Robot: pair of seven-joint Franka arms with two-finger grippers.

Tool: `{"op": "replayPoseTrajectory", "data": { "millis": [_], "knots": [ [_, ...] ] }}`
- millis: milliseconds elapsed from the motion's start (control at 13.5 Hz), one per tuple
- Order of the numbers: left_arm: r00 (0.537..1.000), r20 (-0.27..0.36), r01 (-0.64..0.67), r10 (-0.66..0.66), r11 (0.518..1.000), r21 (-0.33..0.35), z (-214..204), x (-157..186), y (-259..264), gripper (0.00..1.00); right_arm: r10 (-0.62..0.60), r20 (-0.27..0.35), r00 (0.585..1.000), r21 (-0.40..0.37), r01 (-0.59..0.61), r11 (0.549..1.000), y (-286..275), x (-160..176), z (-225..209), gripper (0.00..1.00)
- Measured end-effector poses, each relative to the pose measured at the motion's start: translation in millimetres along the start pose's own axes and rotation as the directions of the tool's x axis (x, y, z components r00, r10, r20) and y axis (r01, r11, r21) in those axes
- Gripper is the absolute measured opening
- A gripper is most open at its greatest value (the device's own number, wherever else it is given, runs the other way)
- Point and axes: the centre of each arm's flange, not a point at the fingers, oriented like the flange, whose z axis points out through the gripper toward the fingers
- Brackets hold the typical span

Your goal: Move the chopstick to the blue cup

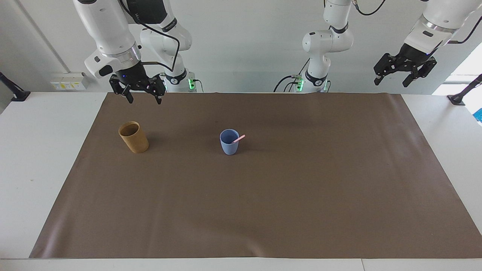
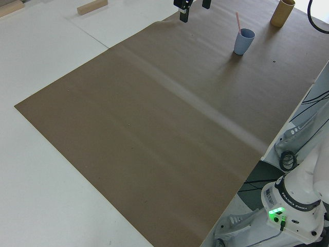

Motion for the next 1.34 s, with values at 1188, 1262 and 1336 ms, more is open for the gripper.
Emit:
{"op": "replayPoseTrajectory", "data": {
  "millis": [1188, 1262, 1336],
  "knots": [
    [1.000, 0.000, 0.000, 0.000, 1.000, 0.000, -0.1, -0.1, 0.0, 1.00, -0.030, -0.049, 0.998, -0.001, 0.030, 1.000, -5.9, -14.1, -25.4, 1.00],
    [1.000, 0.000, 0.000, 0.000, 1.000, 0.000, -0.1, -0.1, 0.0, 1.00, -0.030, -0.049, 0.998, -0.001, 0.030, 1.000, -5.9, -14.1, -25.4, 1.00],
    [1.000, 0.000, 0.000, 0.000, 1.000, 0.000, -0.1, -0.1, 0.0, 1.00, -0.030, -0.049, 0.998, -0.001, 0.030, 1.000, -5.9, -14.1, -25.4, 1.00]
  ]
}}
